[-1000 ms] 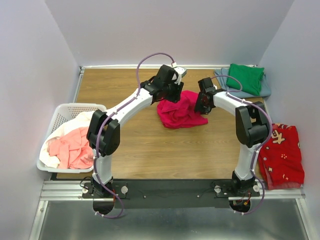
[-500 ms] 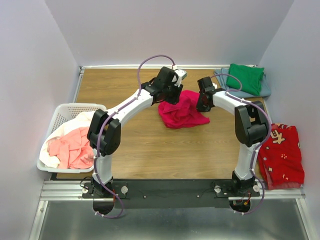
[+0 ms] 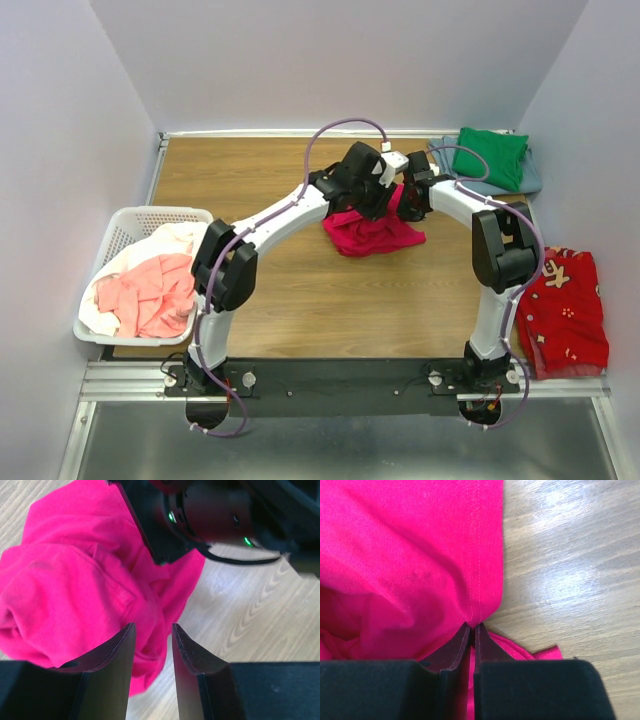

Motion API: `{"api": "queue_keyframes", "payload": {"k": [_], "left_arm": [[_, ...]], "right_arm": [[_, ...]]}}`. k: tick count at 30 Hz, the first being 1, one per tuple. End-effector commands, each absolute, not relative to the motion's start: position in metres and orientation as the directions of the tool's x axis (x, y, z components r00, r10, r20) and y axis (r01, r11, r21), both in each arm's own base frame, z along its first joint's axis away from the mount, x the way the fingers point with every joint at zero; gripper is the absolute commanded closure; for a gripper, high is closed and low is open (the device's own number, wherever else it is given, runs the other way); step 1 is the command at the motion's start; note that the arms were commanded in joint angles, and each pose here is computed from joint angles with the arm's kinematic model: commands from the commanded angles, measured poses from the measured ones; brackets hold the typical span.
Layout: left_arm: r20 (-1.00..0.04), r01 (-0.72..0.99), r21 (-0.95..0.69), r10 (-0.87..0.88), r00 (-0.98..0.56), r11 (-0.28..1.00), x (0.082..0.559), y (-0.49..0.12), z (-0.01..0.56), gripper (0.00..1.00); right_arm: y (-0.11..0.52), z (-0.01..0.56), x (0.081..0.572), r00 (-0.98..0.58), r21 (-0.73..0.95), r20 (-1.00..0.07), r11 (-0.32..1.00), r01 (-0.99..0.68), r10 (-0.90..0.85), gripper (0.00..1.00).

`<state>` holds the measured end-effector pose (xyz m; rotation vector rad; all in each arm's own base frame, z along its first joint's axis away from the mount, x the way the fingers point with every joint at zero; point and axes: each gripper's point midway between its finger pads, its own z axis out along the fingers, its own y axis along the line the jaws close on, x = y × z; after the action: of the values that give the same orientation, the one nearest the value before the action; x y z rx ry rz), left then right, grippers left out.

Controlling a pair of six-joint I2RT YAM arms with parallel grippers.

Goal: Fold and stack the t-shirts
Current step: Flatten the tshirt out

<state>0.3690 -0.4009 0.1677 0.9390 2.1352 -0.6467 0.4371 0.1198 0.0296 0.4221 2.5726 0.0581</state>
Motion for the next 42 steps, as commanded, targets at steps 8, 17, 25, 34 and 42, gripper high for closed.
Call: {"api": "queue_keyframes", "payload": {"k": [8, 17, 25, 34, 42], "left_arm": [[-0.766, 0.712, -0.124, 0.39, -0.512, 0.692, 0.409, -0.412, 0.143, 0.55], [-0.739, 0.678, -0.104, 0.399, -0.542, 0.728, 0.419, -0.41, 0.116, 0.54], [-0.714, 0.67, -0.109, 0.412, -0.567, 0.734, 0.42, -0.407, 0.098, 0.72], [-0.711, 0.6, -0.063, 0.386, -0.588, 0.798, 0.43, -0.384, 0.108, 1.0], [-0.808, 0.375, 0.012, 0.23, -0.542, 0.927, 0.461, -0.316, 0.2, 1.0]], "right_arm": [[0.128, 0.035, 0.434, -0.823, 0.165, -0.473, 0.95, 0.266, 0.313, 0.85], [0.127, 0.039, 0.433, -0.823, 0.163, -0.479, 0.953, 0.256, 0.303, 0.85], [0.126, 0.043, 0.435, -0.82, 0.159, -0.49, 0.955, 0.251, 0.297, 0.86], [0.122, 0.048, 0.435, -0.809, 0.146, -0.506, 0.954, 0.262, 0.3, 0.89], [0.099, 0.073, 0.441, -0.762, 0.109, -0.56, 0.94, 0.322, 0.326, 0.98]]}}
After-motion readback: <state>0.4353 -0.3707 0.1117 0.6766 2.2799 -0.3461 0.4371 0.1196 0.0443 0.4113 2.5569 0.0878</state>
